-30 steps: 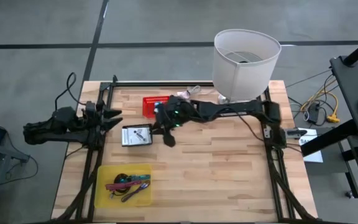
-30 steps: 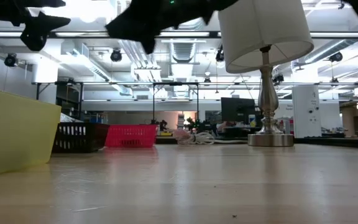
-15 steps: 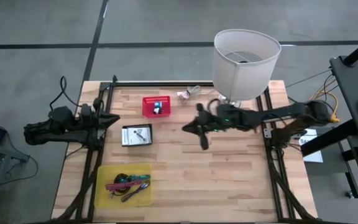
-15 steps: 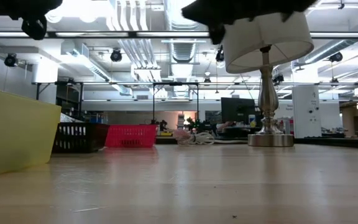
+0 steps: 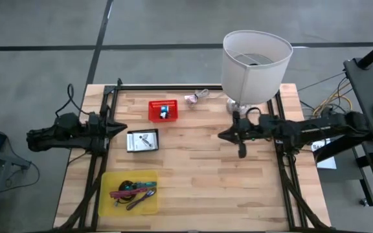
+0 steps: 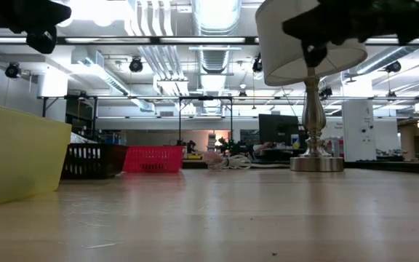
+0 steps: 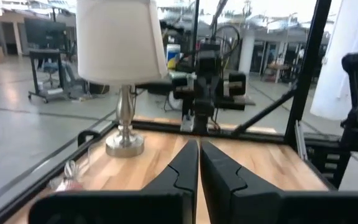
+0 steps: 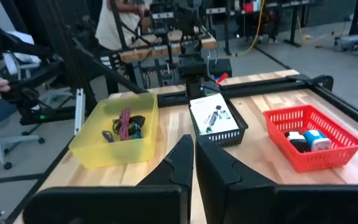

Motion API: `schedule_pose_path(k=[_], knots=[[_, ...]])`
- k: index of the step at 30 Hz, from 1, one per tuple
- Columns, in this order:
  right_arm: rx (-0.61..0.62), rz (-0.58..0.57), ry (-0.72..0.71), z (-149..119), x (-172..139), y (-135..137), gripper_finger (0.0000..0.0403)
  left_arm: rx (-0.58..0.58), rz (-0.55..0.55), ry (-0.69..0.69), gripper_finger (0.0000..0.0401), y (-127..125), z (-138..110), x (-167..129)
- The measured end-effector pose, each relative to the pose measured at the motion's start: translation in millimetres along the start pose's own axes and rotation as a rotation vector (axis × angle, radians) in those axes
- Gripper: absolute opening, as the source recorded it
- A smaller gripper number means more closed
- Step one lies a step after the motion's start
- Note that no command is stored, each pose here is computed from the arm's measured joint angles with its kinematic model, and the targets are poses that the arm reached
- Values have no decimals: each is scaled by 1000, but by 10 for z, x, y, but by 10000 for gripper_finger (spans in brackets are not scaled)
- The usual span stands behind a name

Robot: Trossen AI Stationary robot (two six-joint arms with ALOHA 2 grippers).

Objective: Pick and place items into bin
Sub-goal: Return to Home Position

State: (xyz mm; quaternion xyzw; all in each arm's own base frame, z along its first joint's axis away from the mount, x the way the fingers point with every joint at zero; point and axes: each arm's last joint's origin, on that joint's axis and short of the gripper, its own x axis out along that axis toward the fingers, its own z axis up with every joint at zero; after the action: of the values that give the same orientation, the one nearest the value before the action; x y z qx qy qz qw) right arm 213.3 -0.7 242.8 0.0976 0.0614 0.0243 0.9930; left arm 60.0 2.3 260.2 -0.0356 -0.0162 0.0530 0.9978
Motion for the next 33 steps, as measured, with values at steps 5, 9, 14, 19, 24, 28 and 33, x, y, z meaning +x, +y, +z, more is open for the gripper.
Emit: schedule_pose_path(k=[5, 9, 14, 19, 24, 28, 33], knots=[[13, 12, -58, -138, -322, -2, 9, 4, -3, -13, 0, 1, 10, -14], [32, -12, -129, -284, -572, -23, 9, 28, -31, -15, 0, -8, 15, -16], [45, -34, -218, -433, -782, -49, 9, 32, -35, 12, 0, -8, -67, 19], [109, -17, -253, -539, -867, -62, 9, 20, -33, -34, 0, -11, -232, 135], [170, -8, -245, -629, -880, -78, 9, 1, -24, -107, 0, -10, -374, 232], [148, -16, -225, -683, -869, -89, 9, -5, -12, -70, 0, -2, -532, 274], [90, -21, -229, -683, -871, -89, 8, -16, -14, -92, 0, 2, -672, 316]])
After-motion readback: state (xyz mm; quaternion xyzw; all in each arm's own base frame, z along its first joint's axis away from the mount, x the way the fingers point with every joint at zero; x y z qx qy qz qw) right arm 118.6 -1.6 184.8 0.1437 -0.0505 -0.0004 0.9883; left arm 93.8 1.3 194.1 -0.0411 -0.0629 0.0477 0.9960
